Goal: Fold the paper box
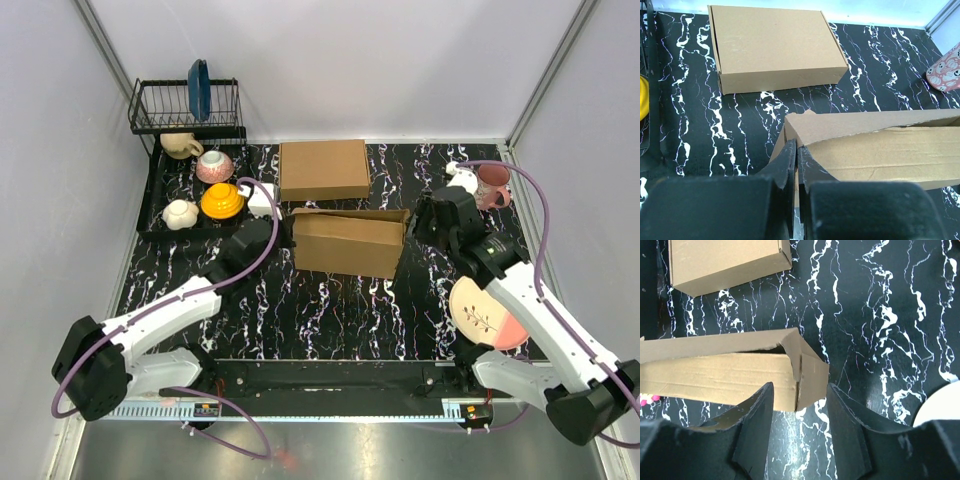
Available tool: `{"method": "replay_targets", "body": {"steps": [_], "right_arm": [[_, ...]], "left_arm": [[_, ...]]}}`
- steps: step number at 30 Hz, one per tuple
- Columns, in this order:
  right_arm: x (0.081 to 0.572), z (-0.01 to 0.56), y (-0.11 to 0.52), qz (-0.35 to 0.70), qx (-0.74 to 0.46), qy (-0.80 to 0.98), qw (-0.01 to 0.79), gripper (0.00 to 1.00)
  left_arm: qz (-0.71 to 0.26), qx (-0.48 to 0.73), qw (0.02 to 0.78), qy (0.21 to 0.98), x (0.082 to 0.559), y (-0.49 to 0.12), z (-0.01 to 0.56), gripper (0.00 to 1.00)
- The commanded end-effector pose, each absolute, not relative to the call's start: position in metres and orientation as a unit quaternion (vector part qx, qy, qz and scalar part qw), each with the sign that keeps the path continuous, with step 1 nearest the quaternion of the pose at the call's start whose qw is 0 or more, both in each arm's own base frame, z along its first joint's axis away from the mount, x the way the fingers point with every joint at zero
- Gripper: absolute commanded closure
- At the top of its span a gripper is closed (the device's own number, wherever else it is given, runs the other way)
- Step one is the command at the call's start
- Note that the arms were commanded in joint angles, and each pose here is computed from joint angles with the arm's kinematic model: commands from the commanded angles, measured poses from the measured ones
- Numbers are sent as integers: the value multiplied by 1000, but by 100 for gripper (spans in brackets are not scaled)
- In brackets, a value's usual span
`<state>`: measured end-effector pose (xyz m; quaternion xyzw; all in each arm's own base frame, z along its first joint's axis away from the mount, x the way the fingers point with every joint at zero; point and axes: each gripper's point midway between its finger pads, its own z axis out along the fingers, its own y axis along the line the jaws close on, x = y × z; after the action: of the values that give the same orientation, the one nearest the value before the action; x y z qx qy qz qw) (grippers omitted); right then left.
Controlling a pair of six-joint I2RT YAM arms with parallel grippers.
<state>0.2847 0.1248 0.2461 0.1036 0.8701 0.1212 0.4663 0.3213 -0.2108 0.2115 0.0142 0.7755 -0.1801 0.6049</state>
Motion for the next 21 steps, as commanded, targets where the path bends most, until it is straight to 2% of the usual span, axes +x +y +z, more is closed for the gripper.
{"method": "replay_targets", "body": {"steps": [1,9,15,21], "right_arm": [[313,264,134,120,89,844,515,48],[328,253,136,107,88,839,526,54],[333,245,136,99,88,840,526,71],[332,234,137,100,87,842,522,73]], "left_arm": [[-132,36,568,812,316,-203,181,100],[-134,39,571,809,317,-204,186,100],[-133,40,573,808,317,-204,190,100],[-135,40,573,807,317,-205,191,100]]}}
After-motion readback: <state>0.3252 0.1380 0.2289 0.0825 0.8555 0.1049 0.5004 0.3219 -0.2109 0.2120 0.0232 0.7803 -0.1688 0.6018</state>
